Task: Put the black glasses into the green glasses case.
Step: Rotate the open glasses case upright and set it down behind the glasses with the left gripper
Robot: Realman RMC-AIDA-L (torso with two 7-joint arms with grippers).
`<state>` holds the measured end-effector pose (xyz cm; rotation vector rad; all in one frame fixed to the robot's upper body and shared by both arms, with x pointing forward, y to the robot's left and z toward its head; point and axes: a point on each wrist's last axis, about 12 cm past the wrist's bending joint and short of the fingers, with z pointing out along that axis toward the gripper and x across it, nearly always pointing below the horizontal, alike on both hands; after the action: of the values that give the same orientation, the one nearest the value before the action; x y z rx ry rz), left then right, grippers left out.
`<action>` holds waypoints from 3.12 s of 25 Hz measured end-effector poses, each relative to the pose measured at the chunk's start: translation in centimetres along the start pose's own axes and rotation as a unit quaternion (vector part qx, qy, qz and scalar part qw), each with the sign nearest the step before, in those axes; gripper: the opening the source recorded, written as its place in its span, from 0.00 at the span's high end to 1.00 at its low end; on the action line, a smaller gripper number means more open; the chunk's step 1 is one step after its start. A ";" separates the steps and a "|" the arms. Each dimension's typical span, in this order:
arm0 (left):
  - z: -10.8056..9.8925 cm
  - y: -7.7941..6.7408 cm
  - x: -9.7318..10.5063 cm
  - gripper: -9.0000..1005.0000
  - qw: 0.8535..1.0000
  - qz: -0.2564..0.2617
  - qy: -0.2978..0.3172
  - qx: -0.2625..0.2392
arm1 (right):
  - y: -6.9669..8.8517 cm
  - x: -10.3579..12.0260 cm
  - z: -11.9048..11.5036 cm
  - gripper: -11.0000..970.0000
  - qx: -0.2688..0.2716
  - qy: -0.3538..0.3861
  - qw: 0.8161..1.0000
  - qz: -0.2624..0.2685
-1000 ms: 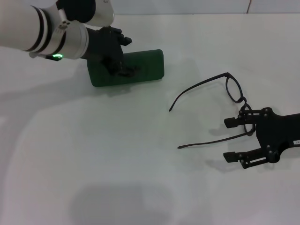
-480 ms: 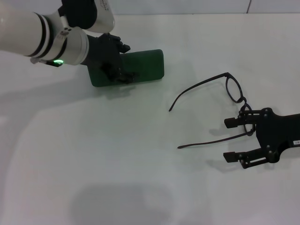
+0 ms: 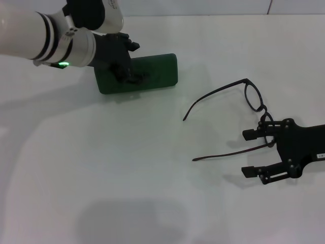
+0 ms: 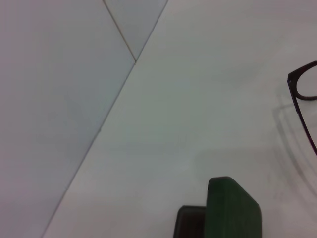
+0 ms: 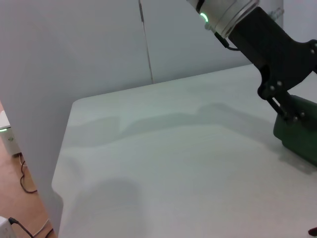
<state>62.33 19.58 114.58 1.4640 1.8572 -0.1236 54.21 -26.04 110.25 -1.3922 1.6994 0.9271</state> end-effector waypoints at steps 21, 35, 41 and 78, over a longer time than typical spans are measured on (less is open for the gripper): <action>0.4 -1.2 1.2 0.28 1.000 -0.015 0.007 0.021 | 0.0 0.1 0.1 0.11 -0.001 0.000 1.000 0.002; -0.4 -3.0 2.4 0.28 0.997 -0.053 -0.017 0.060 | -0.1 -0.1 0.1 0.12 -0.001 0.000 1.000 0.001; -0.6 -4.2 3.5 0.28 0.994 -0.066 -0.034 0.074 | -0.1 -0.1 0.2 0.12 -0.001 0.000 1.000 0.001; -1.0 -8.2 6.3 0.28 0.983 -0.074 -0.094 0.143 | -0.3 0.0 0.2 0.12 0.010 -0.003 1.000 0.019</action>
<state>54.37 22.30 108.56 1.4443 1.8454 -0.6012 54.49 -25.88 110.17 -1.3468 1.7314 0.9311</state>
